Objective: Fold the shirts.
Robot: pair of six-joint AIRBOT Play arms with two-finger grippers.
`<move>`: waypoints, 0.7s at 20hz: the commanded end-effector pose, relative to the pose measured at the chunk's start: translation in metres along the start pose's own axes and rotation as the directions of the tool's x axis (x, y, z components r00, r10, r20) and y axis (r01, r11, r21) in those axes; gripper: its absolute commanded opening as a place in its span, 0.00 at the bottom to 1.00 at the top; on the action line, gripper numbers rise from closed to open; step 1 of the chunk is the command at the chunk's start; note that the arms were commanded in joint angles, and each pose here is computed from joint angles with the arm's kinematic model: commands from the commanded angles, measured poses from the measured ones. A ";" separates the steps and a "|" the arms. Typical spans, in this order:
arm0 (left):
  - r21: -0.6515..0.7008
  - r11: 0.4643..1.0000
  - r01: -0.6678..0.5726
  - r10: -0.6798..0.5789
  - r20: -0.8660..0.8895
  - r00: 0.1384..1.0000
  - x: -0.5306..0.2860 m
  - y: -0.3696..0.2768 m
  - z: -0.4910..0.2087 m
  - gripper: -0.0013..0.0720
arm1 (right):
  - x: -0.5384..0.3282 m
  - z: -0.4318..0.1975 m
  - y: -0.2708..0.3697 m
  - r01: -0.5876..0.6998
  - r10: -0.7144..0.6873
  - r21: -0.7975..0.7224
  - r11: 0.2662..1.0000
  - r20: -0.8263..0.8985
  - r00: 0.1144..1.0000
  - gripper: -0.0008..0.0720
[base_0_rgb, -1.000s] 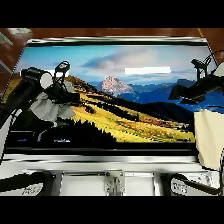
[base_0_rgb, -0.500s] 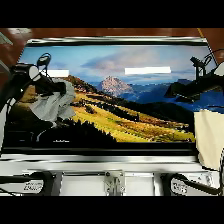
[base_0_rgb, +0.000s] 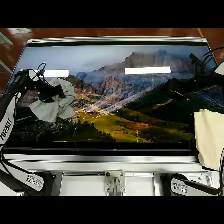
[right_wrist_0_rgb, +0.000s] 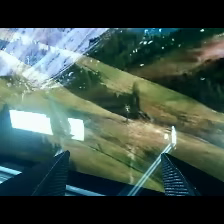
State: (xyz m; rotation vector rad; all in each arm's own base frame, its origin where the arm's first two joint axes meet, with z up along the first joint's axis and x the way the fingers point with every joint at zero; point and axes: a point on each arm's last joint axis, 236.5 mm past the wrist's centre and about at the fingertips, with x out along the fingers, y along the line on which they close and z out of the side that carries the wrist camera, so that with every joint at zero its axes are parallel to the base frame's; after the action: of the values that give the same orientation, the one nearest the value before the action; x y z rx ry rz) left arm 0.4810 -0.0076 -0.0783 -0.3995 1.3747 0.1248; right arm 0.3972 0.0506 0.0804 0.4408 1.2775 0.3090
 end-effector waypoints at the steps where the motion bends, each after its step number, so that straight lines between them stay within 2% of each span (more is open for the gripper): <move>1: -0.125 0.992 -0.004 -0.002 -0.050 0.999 0.023 0.011 -0.005 0.60 | 0.000 0.000 0.002 -0.008 0.008 0.000 1.000 0.000 1.000 0.94; 2: -0.155 0.988 0.008 -0.016 -0.048 0.999 0.021 0.011 -0.003 0.20 | 0.000 0.001 0.002 -0.008 0.008 0.000 1.000 0.005 1.000 0.94; 3: -0.154 0.987 0.037 -0.044 -0.045 0.998 0.015 0.006 -0.001 0.07 | 0.000 0.003 0.002 -0.007 0.007 0.001 1.000 0.014 1.000 0.94; 5: -0.093 0.989 0.114 -0.116 -0.016 0.993 -0.011 -0.015 0.010 0.07 | 0.000 0.007 0.001 -0.005 0.005 0.000 1.000 0.030 1.000 0.94; 7: 0.043 0.980 0.193 -0.196 0.092 0.976 -0.067 -0.052 0.031 0.07 | 0.000 0.007 0.001 -0.003 0.003 -0.006 1.000 0.032 0.999 0.94; 9: 0.212 0.950 0.230 -0.279 0.244 0.929 -0.151 -0.098 0.042 0.07 | 0.000 0.008 -0.003 0.013 -0.013 -0.012 1.000 0.033 0.999 0.56; 11: 0.379 0.892 0.246 -0.391 0.373 0.841 -0.250 -0.148 0.026 0.07 | -0.004 0.005 0.000 0.011 -0.010 -0.019 1.000 0.026 1.000 0.57; 14: 0.584 0.754 0.302 -0.615 0.464 0.637 -0.386 -0.215 -0.040 0.07 | -0.032 0.010 0.016 0.015 -0.010 -0.067 0.998 0.078 0.997 0.57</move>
State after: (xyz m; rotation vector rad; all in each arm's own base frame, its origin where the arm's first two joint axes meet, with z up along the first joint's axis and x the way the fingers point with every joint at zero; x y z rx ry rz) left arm 0.4914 -0.1163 0.2145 -0.3185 0.8090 -0.3013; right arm 0.4017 0.0482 0.0966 0.4105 1.2259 0.3103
